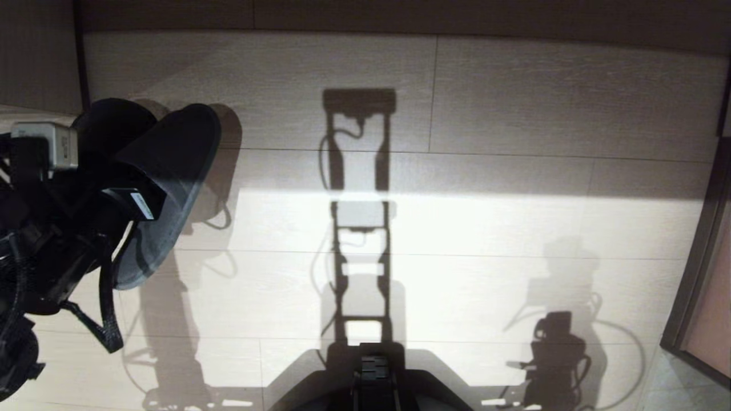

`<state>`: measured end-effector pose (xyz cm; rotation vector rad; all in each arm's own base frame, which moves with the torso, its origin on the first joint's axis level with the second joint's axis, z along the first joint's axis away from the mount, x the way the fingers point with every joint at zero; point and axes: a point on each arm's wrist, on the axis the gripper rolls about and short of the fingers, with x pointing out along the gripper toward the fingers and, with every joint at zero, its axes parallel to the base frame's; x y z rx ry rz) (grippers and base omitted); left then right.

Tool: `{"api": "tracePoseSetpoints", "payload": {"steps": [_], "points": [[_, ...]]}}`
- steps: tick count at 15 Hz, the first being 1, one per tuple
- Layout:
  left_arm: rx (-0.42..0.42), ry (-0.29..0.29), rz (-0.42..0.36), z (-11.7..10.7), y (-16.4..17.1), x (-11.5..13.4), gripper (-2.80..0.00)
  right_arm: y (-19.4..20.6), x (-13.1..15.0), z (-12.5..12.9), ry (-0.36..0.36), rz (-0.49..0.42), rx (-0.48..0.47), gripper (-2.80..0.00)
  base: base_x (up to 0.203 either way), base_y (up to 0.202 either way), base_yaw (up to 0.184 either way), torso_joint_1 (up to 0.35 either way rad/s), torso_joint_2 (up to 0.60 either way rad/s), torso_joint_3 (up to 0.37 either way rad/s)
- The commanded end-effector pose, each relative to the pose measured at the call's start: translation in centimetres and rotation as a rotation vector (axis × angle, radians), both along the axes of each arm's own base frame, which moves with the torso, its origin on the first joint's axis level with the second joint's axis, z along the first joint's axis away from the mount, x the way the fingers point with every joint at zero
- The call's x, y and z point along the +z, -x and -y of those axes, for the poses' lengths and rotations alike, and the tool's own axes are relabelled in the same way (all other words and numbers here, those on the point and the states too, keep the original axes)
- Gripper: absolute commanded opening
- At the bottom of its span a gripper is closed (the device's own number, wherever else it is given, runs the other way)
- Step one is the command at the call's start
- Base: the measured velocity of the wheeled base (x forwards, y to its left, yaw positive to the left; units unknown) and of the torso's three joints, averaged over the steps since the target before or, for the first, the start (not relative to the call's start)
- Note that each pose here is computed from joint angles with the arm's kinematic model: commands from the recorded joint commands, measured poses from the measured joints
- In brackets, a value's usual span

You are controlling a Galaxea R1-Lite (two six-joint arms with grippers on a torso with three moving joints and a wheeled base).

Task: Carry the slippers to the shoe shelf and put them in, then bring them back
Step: Place the slippers on the floor

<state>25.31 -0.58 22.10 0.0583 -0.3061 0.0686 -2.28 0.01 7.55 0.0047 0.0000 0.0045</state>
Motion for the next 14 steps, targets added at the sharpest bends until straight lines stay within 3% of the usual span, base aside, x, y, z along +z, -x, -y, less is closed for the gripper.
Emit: {"api": "tracePoseSetpoints", "payload": {"steps": [1, 8, 14], "points": [[-0.001, -0.001, 0.005, 0.1, -3.3, -0.3, -2.8, 0.0, 0.0, 0.0, 0.0, 0.002, 0.0, -2.8, 0.0, 0.0, 0.0, 0.0, 0.0, 0.0], [-0.012, 0.003, 0.134, 0.7, -8.9, 2.0, -2.8, 0.0, 0.0, 0.0, 0.0, 0.002, 0.002, -2.8, 0.0, 0.0, 0.0, 0.0, 0.0, 0.0], [-0.004, 0.01, 0.32, 0.7, -12.1, 5.9, -2.8, 0.0, 0.0, 0.0, 0.0, 0.002, 0.002, -2.8, 0.0, 0.0, 0.0, 0.0, 0.0, 0.0]]}}
